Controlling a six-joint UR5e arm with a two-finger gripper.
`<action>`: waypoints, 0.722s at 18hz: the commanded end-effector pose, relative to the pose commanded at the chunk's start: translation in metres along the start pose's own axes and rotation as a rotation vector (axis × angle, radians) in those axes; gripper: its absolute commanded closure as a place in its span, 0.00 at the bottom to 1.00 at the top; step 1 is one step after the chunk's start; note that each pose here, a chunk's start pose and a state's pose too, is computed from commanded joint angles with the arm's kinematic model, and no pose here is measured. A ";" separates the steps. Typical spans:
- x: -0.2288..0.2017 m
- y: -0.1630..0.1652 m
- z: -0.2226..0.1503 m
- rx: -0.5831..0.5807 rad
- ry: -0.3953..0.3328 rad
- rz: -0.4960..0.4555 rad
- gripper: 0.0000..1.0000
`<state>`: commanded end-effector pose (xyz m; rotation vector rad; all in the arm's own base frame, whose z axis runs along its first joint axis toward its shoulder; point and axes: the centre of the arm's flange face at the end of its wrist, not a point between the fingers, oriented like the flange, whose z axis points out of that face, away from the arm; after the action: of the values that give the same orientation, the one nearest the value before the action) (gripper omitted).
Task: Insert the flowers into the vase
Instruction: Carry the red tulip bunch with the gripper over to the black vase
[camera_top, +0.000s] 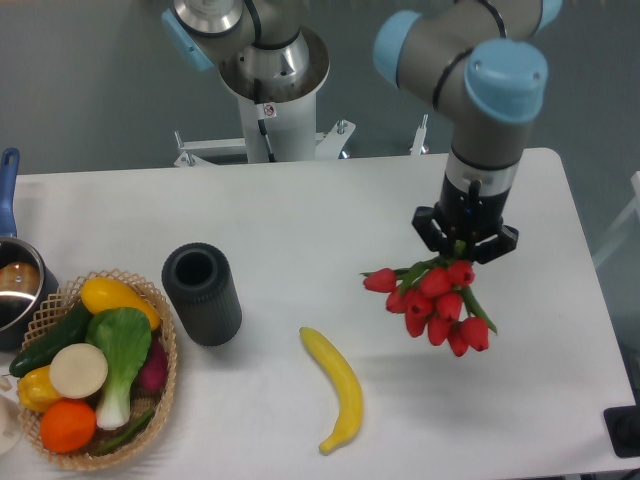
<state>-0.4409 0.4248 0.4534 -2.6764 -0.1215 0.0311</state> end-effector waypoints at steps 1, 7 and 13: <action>0.010 -0.002 -0.006 0.046 -0.004 0.016 1.00; 0.072 -0.024 -0.021 0.297 0.008 0.074 1.00; 0.113 -0.039 -0.052 0.547 0.219 0.097 1.00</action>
<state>-0.3291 0.4465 0.5167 -2.1199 0.0782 -0.1731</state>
